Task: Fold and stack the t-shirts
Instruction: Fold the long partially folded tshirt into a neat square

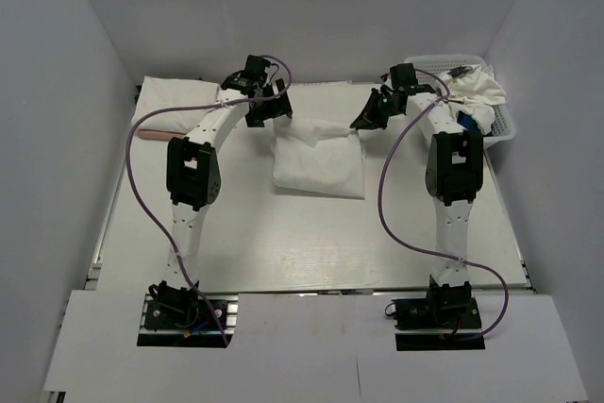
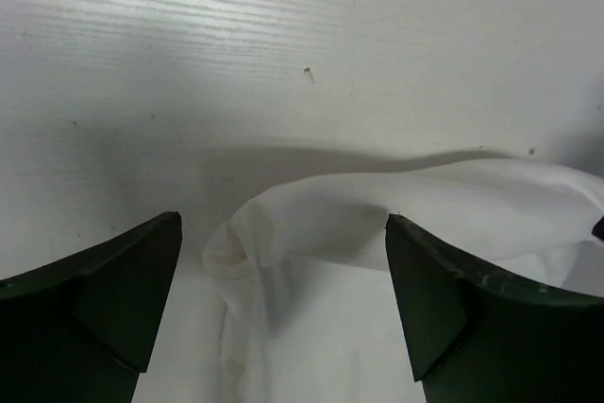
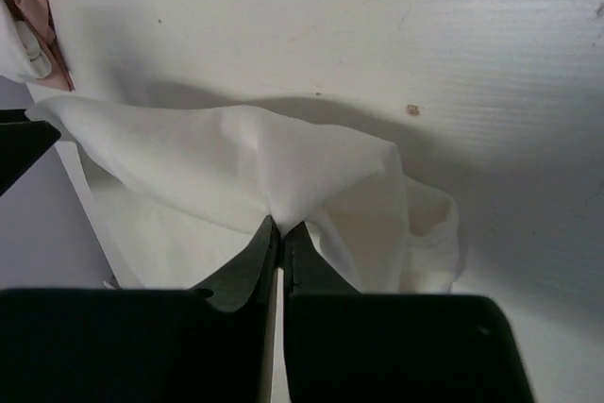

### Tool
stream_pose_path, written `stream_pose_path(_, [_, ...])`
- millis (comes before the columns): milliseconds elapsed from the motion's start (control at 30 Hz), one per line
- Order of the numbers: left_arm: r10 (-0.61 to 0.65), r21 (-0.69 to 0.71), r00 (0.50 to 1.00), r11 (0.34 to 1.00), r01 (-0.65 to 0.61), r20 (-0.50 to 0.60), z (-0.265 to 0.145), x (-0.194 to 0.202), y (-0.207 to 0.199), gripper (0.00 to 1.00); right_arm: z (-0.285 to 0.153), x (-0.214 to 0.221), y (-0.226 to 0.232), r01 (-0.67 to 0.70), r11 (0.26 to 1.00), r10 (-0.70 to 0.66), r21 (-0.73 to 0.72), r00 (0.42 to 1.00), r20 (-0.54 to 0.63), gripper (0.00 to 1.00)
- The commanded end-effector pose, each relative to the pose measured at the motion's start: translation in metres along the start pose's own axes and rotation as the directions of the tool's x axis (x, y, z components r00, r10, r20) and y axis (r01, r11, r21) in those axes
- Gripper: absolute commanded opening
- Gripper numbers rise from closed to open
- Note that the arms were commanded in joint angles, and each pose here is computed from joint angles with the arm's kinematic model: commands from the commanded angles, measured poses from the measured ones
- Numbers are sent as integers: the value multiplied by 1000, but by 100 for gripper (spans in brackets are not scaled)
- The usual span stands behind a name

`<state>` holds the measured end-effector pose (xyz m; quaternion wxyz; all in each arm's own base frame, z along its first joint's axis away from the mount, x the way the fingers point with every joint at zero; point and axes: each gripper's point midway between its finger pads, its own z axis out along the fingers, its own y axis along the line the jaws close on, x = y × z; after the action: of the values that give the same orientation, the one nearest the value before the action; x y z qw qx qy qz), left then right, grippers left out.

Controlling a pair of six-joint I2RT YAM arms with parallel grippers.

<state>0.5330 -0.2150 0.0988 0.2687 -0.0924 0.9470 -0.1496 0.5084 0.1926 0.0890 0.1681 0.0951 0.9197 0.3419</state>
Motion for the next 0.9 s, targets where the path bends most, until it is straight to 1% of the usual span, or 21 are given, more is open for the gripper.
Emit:
stream_pose_path(0, [40,100,989,993,-55,139,-34,-45,-28,100,-20,-40,29,64,996,-56,-54,987,149,0])
stream_pose_path(33, [40,91,989,994,-53,143,-37,-45,-26,100,-29,-48,39,84,994,-69,-74,980,186,0])
stream_pose_path(67, [48,98,986,993,-65,159,-49,-48,-28,100,-33,-49,44,98,992,-80,-85,977,199,0])
stream_pose_path(100, [62,93,986,993,-77,154,-49,-44,-25,100,-32,-44,41,94,992,-76,-84,978,193,0])
stream_pose_path(133, [62,94,986,993,-78,157,-52,-42,-24,100,-46,-45,60,128,983,-98,-129,972,212,0])
stream_pose_path(167, [62,98,984,992,-79,165,-55,-43,-25,100,-51,-43,64,135,980,-102,-146,972,212,0])
stream_pose_path(233, [75,83,987,993,-87,139,-56,-33,-18,100,-68,-38,80,150,971,-109,-186,971,212,0])
stream_pose_path(267, [75,88,986,992,-89,150,-62,-35,-20,100,-69,-33,80,146,972,-109,-182,973,202,0])
stream_pose_path(300, [75,76,989,993,-85,126,-59,-28,-16,100,-79,-31,90,172,964,-128,-202,968,215,0])
stream_pose_path(333, [75,76,989,993,-85,125,-62,-27,-15,100,-81,-21,90,164,964,-123,-209,973,198,0])
stream_pose_path(367, [76,69,991,994,-84,111,-58,-22,-12,100,-92,-19,100,183,954,-133,-236,968,211,0])
stream_pose_path(400, [76,76,992,994,-84,102,-60,-19,-12,100,-94,-16,101,174,953,-123,-246,970,208,0])
stream_pose_path(433, [76,75,992,994,-84,99,-57,-17,-11,100,-92,-3,90,141,961,-98,-239,978,184,0])
stream_pose_path(500, [93,110,990,988,-105,109,-57,-15,-20,98,-101,-6,91,128,961,-75,-246,974,215,0])
stream_pose_path(533, [94,119,990,987,-106,104,-57,-14,-22,97,-101,-4,73,91,971,-44,-220,976,212,0])
stream_pose_path(567, [100,129,989,985,-114,111,-60,-15,-28,97,-98,-1,75,93,974,-47,-206,975,215,0])
stream_pose_path(667, [110,132,990,984,-122,92,-50,-12,-28,95,-88,-3,61,47,983,-10,-178,978,206,0])
stream_pose_path(767, [124,142,990,981,-132,67,-44,-7,-29,97,-74,-16,36,-32,992,59,-119,971,232,0])
stream_pose_path(800, [124,142,990,981,-132,67,-44,-7,-29,97,-67,-28,19,-65,995,83,-73,958,274,0])
stream_pose_path(833, [133,141,989,980,-141,68,-44,-7,-28,98,-63,-32,12,-75,995,90,-64,956,280,0])
stream_pose_path(867, [133,148,990,979,-140,53,-43,-2,-28,98,-67,-46,14,-62,996,80,-68,948,308,0])
